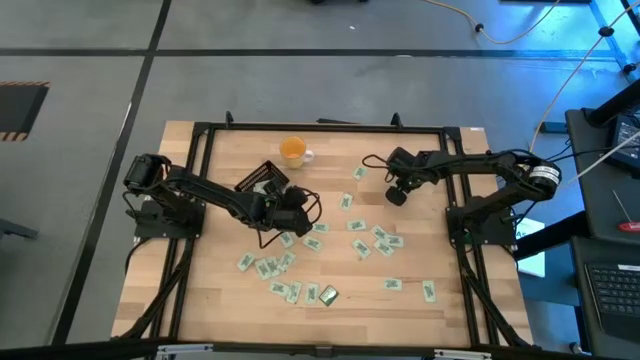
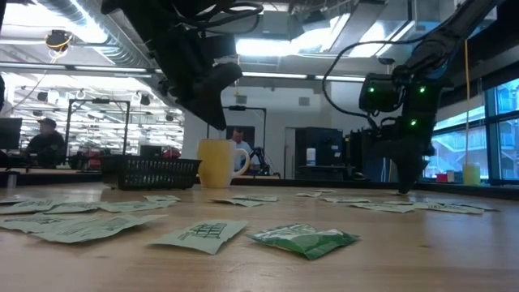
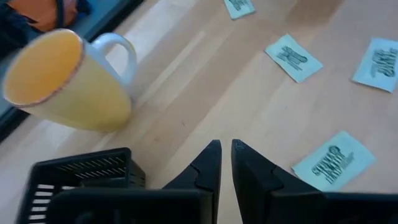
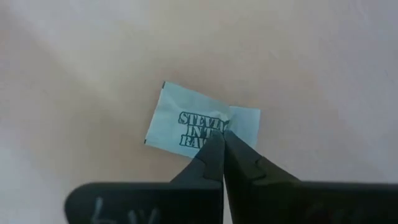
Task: Pick and place Stevia / Truvia into bins
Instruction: Put the green stevia packet into the black bin
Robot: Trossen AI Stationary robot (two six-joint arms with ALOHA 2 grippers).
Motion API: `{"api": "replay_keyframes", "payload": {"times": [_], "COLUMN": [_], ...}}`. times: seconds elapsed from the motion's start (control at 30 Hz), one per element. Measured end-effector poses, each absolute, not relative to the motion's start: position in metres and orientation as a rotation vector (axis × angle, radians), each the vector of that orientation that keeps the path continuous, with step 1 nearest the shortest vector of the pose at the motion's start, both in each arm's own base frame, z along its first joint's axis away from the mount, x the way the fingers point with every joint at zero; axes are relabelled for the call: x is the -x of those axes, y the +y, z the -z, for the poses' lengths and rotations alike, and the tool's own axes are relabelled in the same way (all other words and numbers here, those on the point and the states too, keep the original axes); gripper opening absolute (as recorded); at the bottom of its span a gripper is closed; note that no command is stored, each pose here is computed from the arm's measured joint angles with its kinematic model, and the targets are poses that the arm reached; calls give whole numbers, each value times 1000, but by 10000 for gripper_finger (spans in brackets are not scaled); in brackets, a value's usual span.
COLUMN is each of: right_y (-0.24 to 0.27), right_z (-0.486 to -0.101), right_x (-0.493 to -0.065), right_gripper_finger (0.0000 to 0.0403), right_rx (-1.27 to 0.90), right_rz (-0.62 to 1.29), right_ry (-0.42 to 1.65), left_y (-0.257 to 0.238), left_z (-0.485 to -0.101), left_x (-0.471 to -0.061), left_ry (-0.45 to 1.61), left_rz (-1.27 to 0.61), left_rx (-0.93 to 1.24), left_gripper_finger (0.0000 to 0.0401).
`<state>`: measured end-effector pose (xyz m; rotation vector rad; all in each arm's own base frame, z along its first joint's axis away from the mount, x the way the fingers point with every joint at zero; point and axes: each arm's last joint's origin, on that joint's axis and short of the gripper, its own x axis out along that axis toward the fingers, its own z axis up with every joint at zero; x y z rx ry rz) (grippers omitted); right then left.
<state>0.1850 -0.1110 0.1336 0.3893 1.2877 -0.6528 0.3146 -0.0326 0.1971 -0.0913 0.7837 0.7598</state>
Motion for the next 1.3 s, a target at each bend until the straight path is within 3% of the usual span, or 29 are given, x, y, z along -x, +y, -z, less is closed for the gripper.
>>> {"api": "replay_keyframes", "payload": {"times": [0.27,0.43,0.77,1.3], "right_y": [-94,-75,-30,-2], "right_z": [-164,-177,-196,-205], "right_x": [-190,-204,-233,-245], "right_gripper_finger": [0,0,0,0], "right_rx": [-459,-490,-457,-452], "right_rz": [417,155,-231,-350], "right_ry": [1089,949,744,653], "left_y": [-35,-40,-53,-59], "left_z": [-202,-214,-207,-203], "left_x": [-324,-340,-372,-383], "left_ry": [765,667,457,333], "left_rz": [-635,-412,-63,49], "left_rx": [-13,-148,-319,-379], "left_gripper_finger": [31,35,92,139]}}
